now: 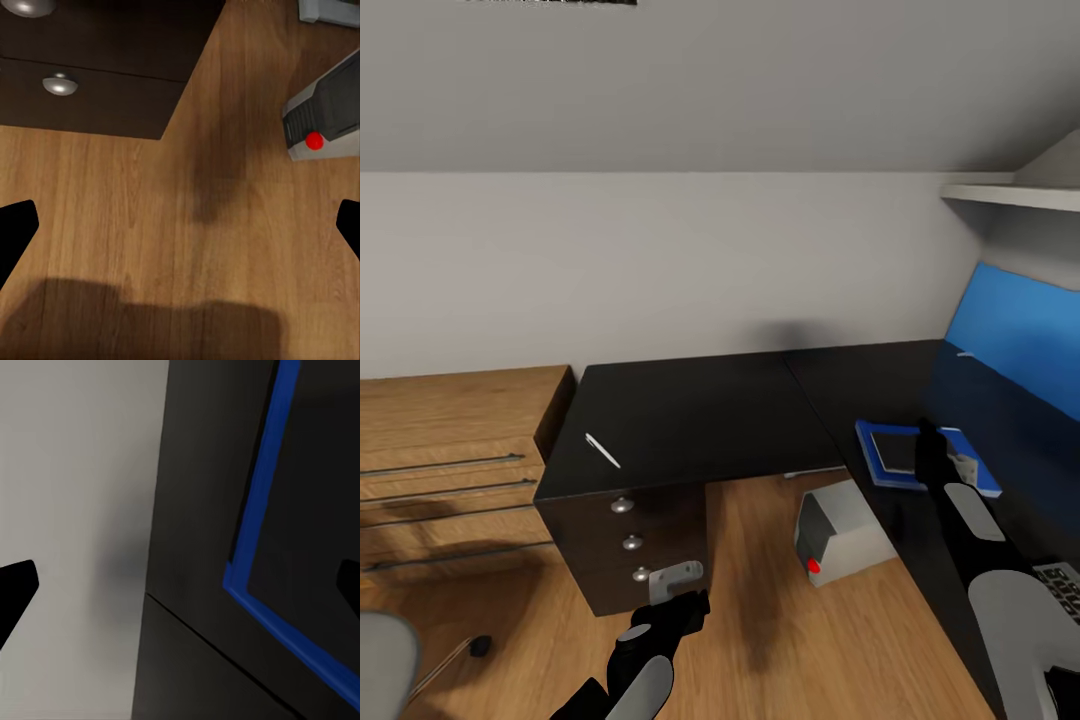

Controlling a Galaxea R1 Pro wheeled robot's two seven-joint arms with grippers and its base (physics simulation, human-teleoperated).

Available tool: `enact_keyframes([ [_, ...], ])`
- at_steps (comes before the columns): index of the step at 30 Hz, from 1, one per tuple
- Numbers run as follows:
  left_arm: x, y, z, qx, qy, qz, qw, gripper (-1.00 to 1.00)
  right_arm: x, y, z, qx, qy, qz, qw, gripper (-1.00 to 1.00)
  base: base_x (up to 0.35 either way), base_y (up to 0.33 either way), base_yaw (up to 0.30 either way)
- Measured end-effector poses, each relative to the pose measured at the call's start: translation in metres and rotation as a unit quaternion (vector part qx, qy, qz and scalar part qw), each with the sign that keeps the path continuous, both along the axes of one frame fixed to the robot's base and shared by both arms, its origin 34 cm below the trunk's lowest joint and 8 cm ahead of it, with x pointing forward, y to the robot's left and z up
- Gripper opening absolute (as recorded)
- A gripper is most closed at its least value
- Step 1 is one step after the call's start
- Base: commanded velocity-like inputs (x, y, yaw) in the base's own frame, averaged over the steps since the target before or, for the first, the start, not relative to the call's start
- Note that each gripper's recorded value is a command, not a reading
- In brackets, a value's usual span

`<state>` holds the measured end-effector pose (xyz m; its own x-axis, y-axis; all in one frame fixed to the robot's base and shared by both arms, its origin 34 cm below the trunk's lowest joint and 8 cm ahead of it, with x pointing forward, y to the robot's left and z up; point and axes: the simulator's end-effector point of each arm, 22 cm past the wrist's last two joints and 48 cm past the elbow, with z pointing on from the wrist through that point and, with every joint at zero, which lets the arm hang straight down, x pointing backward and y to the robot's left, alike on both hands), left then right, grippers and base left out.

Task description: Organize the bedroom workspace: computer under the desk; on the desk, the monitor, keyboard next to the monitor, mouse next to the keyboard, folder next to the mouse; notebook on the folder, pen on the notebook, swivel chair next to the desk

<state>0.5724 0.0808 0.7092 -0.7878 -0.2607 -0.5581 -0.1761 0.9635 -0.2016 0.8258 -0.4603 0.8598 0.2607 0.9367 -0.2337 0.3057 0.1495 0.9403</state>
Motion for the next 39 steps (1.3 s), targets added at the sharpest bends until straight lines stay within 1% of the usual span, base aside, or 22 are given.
enact_keyframes([
  [3, 0.000, 0.000, 0.005, 0.000, 0.000, 0.000, 1.0000, 1.00, 0.001, 0.001, 0.005, -0.001, 0.000, 0.002, 1.0000, 1.00, 0.000, 0.000, 0.000],
  [4, 0.000, 0.000, 0.007, 0.000, -0.001, 0.000, 1.0000, 1.00, 0.004, 0.012, 0.007, -0.008, 0.005, 0.018, 0.9998, 1.00, 0.000, 0.000, 0.000],
  [6, 0.000, 0.000, 0.010, 0.001, -0.001, 0.001, 1.0000, 1.00, 0.005, 0.020, 0.006, -0.014, 0.016, 0.030, 0.9993, 1.00, 0.000, 0.000, 0.000],
  [7, 0.000, 0.000, 0.012, 0.001, -0.001, 0.000, 1.0000, 1.00, 0.006, 0.030, 0.001, -0.020, 0.033, 0.042, 0.9984, 1.00, 0.000, 0.000, 0.000],
  [8, 0.000, 0.000, 0.013, 0.001, -0.001, 0.000, 1.0000, 1.00, 0.006, 0.035, -0.001, -0.024, 0.043, 0.049, 0.9976, 1.00, 0.000, 0.000, 0.000],
  [9, 0.000, 0.000, 0.015, 0.001, -0.001, 0.000, 1.0000, 1.00, 0.006, 0.044, -0.006, -0.032, 0.064, 0.060, 0.9957, 1.00, 0.000, 0.000, 0.000],
  [10, 0.000, 0.000, 0.016, 0.001, -0.001, 0.000, 1.0000, 1.00, 0.006, 0.048, -0.007, -0.036, 0.074, 0.065, 0.9944, 1.00, 0.000, 0.000, 0.000],
  [11, 0.000, 0.000, 0.018, 0.001, -0.001, 0.000, 1.0000, 1.00, 0.006, 0.060, -0.006, -0.048, 0.101, 0.079, 0.9906, 1.00, 0.000, 0.000, 0.000],
  [12, 0.000, 0.000, 0.019, 0.001, -0.001, 0.000, 1.0000, 1.00, 0.006, 0.068, -0.004, -0.054, 0.121, 0.086, 0.9875, 1.00, 0.000, 0.000, 0.000],
  [13, 0.000, 0.000, 0.021, 0.001, -0.001, 0.000, 1.0000, 1.00, 0.005, 0.071, -0.003, -0.056, 0.133, 0.089, 0.9855, 1.00, 0.000, 0.000, 0.000],
  [14, 0.000, 0.000, 0.022, 0.001, -0.001, 0.000, 1.0000, 1.00, 0.001, 0.076, -0.004, -0.056, 0.164, 0.095, 0.9803, 1.00, 0.000, 0.000, 0.000],
  [15, 0.000, 0.000, 0.024, 0.000, -0.001, 0.000, 1.0000, 1.00, -0.006, 0.080, -0.008, -0.057, 0.199, 0.102, 0.9729, 1.00, 0.000, 0.000, 0.000],
  [16, 0.000, 0.000, 0.025, 0.000, -0.001, 0.000, 1.0000, 1.00, -0.010, 0.083, -0.008, -0.058, 0.218, 0.107, 0.9683, 1.00, 0.000, 0.000, 0.000],
  [17, 0.000, 0.000, 0.027, 0.000, -0.001, -0.001, 1.0000, 1.00, -0.018, 0.087, -0.008, -0.062, 0.250, 0.116, 0.9592, 1.00, 0.000, 0.000, 0.000],
  [19, 0.000, -0.001, 0.030, 0.000, -0.001, -0.001, 1.0000, 1.00, -0.024, 0.091, -0.003, -0.070, 0.276, 0.127, 0.9502, 1.00, 0.000, 0.000, 0.000],
  [21, 0.000, -0.001, 0.033, 0.000, -0.001, -0.001, 1.0000, 1.00, -0.028, 0.094, 0.005, -0.082, 0.292, 0.137, 0.9431, 1.00, 0.000, 0.000, 0.000],
  [22, 0.000, -0.001, 0.034, 0.000, -0.001, -0.001, 1.0000, 1.00, -0.030, 0.095, 0.013, -0.096, 0.301, 0.143, 0.9381, 1.00, 0.000, 0.000, 0.000],
  [24, -0.001, -0.001, 0.037, 0.000, -0.001, -0.001, 1.0000, 1.00, -0.032, 0.096, 0.021, -0.110, 0.306, 0.146, 0.9344, 1.00, 0.000, 0.000, 0.000],
  [25, -0.001, -0.001, 0.039, 0.000, -0.001, -0.001, 1.0000, 1.00, -0.033, 0.095, 0.026, -0.121, 0.309, 0.146, 0.9320, 1.00, 0.000, 0.000, 0.000],
  [29, -0.001, -0.001, 0.045, 0.000, -0.001, -0.001, 1.0000, 1.00, -0.037, 0.096, 0.035, -0.133, 0.312, 0.148, 0.9291, 1.00, 0.000, 0.000, 0.000],
  [36, -0.002, 0.000, 0.054, 0.000, -0.001, -0.001, 1.0000, 1.00, -0.039, 0.094, 0.048, -0.137, 0.311, 0.146, 0.9293, 1.00, 0.000, 0.000, 0.000],
  [39, -0.002, 0.000, 0.054, 0.000, -0.001, 0.000, 1.0000, 1.00, -0.038, 0.094, 0.054, -0.141, 0.304, 0.144, 0.9309, 1.00, 0.000, 0.000, 0.000],
])
